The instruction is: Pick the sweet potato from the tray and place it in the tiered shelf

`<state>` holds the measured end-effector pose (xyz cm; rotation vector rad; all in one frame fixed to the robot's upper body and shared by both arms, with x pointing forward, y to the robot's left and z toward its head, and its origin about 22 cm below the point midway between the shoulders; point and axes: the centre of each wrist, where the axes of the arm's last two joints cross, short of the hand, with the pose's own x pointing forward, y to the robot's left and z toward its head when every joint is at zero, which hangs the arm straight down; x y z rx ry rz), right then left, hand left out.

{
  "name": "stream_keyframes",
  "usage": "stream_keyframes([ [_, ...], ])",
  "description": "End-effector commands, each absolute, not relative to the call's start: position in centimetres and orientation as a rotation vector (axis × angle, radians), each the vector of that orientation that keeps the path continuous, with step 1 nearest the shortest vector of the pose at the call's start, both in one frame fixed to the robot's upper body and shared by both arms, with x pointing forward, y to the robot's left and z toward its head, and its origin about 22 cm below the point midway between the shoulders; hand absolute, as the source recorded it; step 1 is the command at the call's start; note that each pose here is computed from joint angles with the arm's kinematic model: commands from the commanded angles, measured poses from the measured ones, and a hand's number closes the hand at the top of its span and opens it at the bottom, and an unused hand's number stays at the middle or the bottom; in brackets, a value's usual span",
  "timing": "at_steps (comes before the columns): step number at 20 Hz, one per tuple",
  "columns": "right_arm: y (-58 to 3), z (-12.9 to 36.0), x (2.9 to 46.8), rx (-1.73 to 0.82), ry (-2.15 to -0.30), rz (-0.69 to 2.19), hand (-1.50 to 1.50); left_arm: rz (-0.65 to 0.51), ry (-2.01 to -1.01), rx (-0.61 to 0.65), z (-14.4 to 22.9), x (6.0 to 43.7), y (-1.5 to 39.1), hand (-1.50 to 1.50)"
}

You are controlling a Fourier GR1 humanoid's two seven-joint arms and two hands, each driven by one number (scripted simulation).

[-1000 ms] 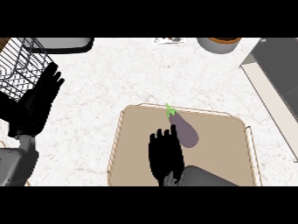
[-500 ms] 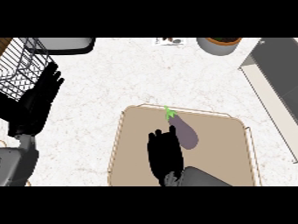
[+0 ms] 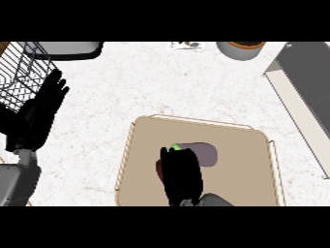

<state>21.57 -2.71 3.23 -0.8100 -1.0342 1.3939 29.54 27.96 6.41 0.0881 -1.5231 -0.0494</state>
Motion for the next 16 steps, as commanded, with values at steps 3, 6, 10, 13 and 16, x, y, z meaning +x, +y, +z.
stream_keyframes([
  [3, -3.5, 6.4, 20.4, -0.738, -1.205, 1.120, 1.50, -0.043, -1.511, 0.103, 5.3, 30.1, 28.3, 0.00],
  [6, -2.9, 9.9, 19.9, -0.663, -1.401, 0.853, 1.50, -0.029, -1.522, 0.087, 6.2, 29.3, 27.7, 0.00],
  [10, -3.6, 13.1, 18.8, -0.742, -1.586, 0.667, 1.50, -0.034, -1.510, 0.088, 6.6, 29.7, 28.0, 0.00],
  [13, -4.7, 17.2, 17.6, -0.782, -1.640, 0.542, 1.50, -0.043, -1.502, 0.089, 6.1, 29.3, 28.0, 0.00],
  [16, -6.5, 20.6, 17.3, -0.825, -1.640, 0.462, 1.50, -0.049, -1.535, 0.100, 8.1, 30.0, 28.0, 0.00],
])
